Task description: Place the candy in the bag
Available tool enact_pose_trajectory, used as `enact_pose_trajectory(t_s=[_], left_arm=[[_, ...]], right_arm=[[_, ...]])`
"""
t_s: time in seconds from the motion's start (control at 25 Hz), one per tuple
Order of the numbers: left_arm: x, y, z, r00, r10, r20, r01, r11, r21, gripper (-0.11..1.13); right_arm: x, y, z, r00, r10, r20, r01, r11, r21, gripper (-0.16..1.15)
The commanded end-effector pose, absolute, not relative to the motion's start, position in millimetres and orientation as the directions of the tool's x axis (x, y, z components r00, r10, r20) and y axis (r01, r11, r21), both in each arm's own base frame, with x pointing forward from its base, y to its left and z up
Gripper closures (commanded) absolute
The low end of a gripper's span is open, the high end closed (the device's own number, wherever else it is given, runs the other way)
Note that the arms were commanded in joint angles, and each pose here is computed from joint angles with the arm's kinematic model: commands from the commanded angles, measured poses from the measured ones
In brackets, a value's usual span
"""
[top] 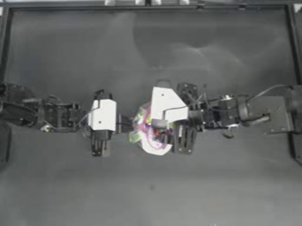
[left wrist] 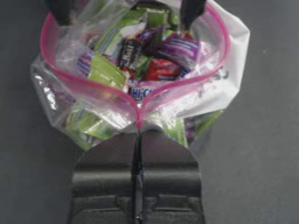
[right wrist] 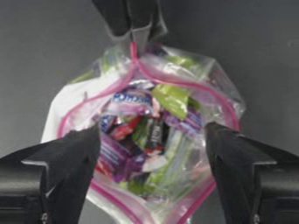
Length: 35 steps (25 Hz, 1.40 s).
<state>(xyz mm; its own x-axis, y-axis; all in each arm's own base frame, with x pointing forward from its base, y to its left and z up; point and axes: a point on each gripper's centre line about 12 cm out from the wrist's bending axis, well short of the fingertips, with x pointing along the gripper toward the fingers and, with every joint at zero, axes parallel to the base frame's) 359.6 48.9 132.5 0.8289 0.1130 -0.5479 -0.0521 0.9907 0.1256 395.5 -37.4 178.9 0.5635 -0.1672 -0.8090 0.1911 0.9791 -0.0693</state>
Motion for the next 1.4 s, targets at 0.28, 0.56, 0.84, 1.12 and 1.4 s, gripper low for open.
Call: enact_pose_trajectory(t_s=[0.28,0.56,0.84,1.12,1.4], left_arm=[[364.4,50.2,144.8,0.850,0.118,-0.514,-0.059,0.990,0.129,0.98],[362.5,54.9,162.1,0.869,0.131,-0.477,-0.071,0.987,0.142,0.98],[356.6,58.1,181.6,0.879,0.141,-0.456,-0.078,0.985,0.154,0.98],[351.9,61.4,199.6,0.895,0.151,-0.419,-0.085,0.981,0.172,0.98],[345.7,61.2,211.8,0.901,0.154,-0.405,-0.086,0.980,0.181,0.98]], right_arm=[[378.5,-30.3,241.1,0.690,-0.164,-0.705,0.178,0.983,-0.053,0.01],[352.1,-28.6,259.6,0.730,-0.159,-0.665,0.185,0.982,-0.031,0.01],[337.8,-27.6,263.9,0.755,-0.156,-0.636,0.191,0.982,-0.014,0.01],[331.6,-27.4,266.9,0.762,-0.156,-0.628,0.192,0.981,-0.012,0.01],[329.8,-27.2,266.6,0.762,-0.156,-0.628,0.192,0.981,-0.010,0.01]])
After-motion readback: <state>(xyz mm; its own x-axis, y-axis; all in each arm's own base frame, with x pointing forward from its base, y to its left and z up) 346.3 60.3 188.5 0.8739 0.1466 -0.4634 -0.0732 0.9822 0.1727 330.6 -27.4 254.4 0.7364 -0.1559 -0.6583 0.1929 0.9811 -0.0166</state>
